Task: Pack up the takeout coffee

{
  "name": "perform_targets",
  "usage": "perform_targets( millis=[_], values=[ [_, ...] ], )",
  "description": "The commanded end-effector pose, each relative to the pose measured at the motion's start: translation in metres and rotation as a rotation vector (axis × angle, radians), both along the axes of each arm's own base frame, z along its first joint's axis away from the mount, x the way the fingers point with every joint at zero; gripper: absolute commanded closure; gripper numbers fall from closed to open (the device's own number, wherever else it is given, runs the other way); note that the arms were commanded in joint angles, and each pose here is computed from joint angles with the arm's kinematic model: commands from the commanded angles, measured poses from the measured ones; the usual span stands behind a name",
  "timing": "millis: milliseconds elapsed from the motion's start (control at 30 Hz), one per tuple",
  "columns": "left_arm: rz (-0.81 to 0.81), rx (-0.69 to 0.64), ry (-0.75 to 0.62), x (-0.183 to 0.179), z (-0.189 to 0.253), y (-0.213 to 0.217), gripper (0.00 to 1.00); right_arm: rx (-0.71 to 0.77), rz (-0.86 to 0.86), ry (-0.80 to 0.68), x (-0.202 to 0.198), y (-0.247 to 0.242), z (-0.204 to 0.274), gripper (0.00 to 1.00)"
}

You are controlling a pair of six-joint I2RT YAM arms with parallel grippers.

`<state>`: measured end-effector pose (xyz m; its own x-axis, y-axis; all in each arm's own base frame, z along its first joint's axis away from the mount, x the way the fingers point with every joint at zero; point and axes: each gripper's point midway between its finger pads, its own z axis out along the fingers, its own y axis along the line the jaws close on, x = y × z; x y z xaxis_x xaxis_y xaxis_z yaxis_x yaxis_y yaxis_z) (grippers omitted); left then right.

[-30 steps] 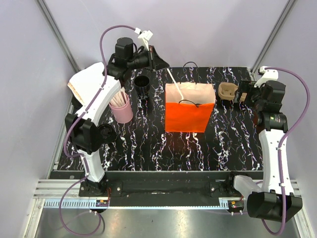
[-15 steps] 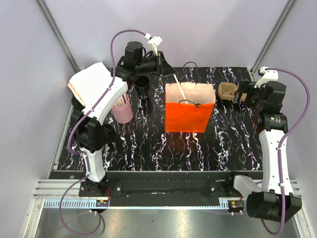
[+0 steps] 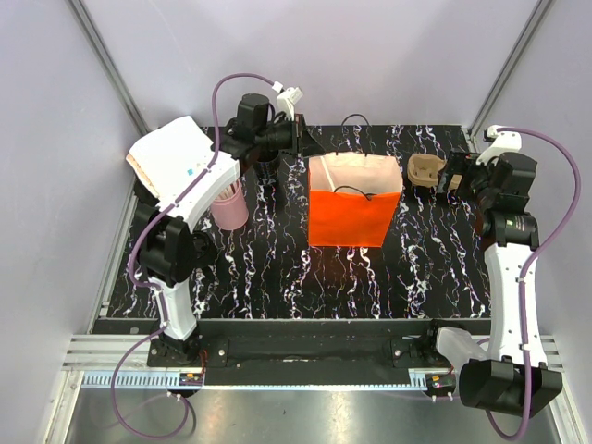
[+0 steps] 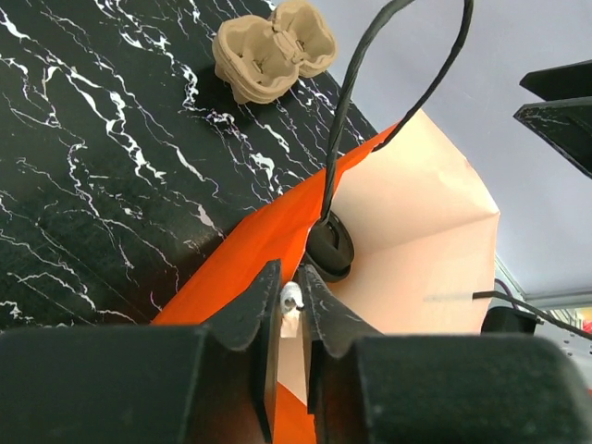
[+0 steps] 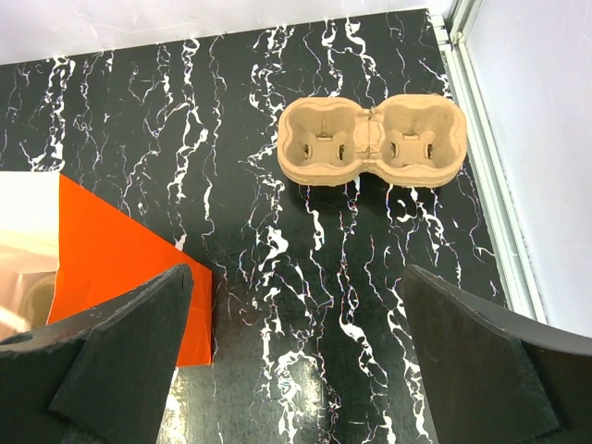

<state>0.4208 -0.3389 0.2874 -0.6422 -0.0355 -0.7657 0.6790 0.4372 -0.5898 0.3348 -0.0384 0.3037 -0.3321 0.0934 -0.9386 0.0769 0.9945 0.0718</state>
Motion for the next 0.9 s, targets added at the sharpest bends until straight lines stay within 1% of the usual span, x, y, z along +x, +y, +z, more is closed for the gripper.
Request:
perform_targets(
  millis=[0, 133, 333, 433, 467, 533, 567, 600, 667, 733, 867],
  values=[
    [0.006, -0.054, -0.156, -0.008, 0.053, 0.006, 0.82, 0.007, 0.005, -0.061, 0.000, 0.000, 0.016, 0.00],
    [0.004, -0.055, -0.165, -0.009, 0.057, 0.007, 0.74, 0.009, 0.008, -0.059, 0.000, 0.001, 0.015, 0.00],
    [0.001, -0.060, -0.173, -0.010, 0.062, 0.008, 0.66, 0.013, 0.012, -0.054, 0.001, 0.001, 0.013, 0.00],
    [0.001, -0.063, -0.185, -0.011, 0.069, 0.010, 0.58, 0.016, 0.016, -0.048, 0.001, 0.002, 0.012, 0.00],
    [0.002, -0.065, -0.189, -0.011, 0.071, 0.011, 0.51, 0.016, 0.016, -0.051, 0.001, 0.002, 0.013, 0.00],
    [0.006, -0.068, -0.202, -0.012, 0.078, 0.016, 0.45, 0.018, 0.020, -0.045, 0.001, 0.003, 0.011, 0.00],
    [0.011, -0.069, -0.206, -0.011, 0.079, 0.018, 0.37, 0.018, 0.020, -0.045, 0.002, 0.003, 0.011, 0.00],
    [0.020, -0.070, -0.215, -0.011, 0.084, 0.023, 0.33, 0.019, 0.022, -0.046, 0.002, 0.003, 0.011, 0.00],
    [0.032, -0.070, -0.221, -0.010, 0.087, 0.029, 0.29, 0.019, 0.027, -0.044, 0.002, 0.004, 0.011, 0.00],
    [0.047, -0.074, -0.238, -0.009, 0.094, 0.039, 0.23, 0.021, 0.031, -0.044, 0.002, 0.004, 0.011, 0.00],
    [0.085, -0.076, -0.275, -0.008, 0.107, 0.060, 0.13, 0.021, 0.041, -0.045, 0.001, 0.006, 0.011, 0.00]
  ],
)
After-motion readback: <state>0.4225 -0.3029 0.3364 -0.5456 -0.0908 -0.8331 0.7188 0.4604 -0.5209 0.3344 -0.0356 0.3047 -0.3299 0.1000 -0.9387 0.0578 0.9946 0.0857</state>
